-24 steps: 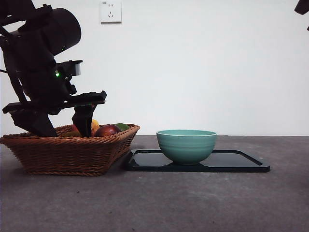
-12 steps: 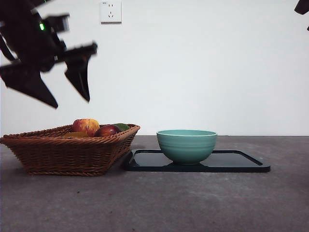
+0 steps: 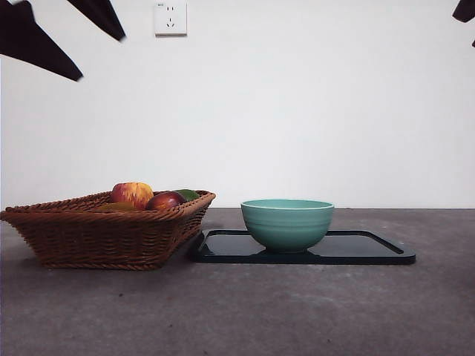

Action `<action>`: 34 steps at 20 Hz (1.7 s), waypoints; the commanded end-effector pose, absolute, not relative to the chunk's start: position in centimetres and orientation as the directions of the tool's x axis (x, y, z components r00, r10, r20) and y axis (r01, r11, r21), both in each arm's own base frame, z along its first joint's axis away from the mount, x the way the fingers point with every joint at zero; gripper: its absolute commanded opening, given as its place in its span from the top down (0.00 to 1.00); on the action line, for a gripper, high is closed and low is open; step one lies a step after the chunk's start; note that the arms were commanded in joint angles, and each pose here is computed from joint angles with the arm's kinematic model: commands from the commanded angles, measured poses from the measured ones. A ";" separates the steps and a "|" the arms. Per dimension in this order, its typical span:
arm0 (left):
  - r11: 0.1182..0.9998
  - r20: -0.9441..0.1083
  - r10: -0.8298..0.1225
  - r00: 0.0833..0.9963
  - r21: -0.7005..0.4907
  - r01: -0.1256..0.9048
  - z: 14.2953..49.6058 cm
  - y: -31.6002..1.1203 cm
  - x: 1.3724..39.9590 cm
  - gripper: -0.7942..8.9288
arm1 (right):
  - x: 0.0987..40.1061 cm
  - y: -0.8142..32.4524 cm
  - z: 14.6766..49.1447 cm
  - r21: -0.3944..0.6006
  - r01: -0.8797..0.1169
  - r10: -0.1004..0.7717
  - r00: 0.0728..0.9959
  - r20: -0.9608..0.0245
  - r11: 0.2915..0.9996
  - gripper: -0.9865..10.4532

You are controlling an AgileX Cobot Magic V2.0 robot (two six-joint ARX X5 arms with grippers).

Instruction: Pick up the wifruite, put it on the bowl, pick up the plate, put it on desk

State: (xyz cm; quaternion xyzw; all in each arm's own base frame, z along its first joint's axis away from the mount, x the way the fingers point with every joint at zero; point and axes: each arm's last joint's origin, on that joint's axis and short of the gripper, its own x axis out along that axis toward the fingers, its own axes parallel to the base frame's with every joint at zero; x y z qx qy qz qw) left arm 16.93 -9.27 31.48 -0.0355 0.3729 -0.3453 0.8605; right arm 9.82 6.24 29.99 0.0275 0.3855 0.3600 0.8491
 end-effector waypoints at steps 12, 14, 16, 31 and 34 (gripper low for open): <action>0.614 -0.633 -0.701 0.328 -0.302 0.729 31.8 -8.6 14.3 0.57 | 9.9 6.4 30.3 0.330 -0.590 0.638 0.447 -0.626 0.737 0.76; 0.614 -0.633 -0.701 0.328 -0.302 0.729 31.8 -8.6 14.3 0.57 | 9.9 6.4 30.3 0.330 -0.590 0.638 0.447 -0.626 0.737 0.76; 0.614 -0.633 -0.701 0.328 -0.302 0.729 31.8 -8.6 14.3 0.57 | 9.9 6.4 30.3 0.330 -0.590 0.638 0.447 -0.626 0.737 0.76; 0.611 -0.622 -0.706 0.339 -0.295 0.734 31.9 -8.6 14.4 0.57 | 12.7 7.3 32.5 0.375 -0.420 0.563 0.607 -0.561 0.826 0.70; 0.611 -0.620 -0.707 0.340 -0.294 0.735 32.0 -8.6 14.4 0.57 | 15.9 8.2 33.9 0.351 -0.384 0.520 0.612 -0.596 0.854 0.70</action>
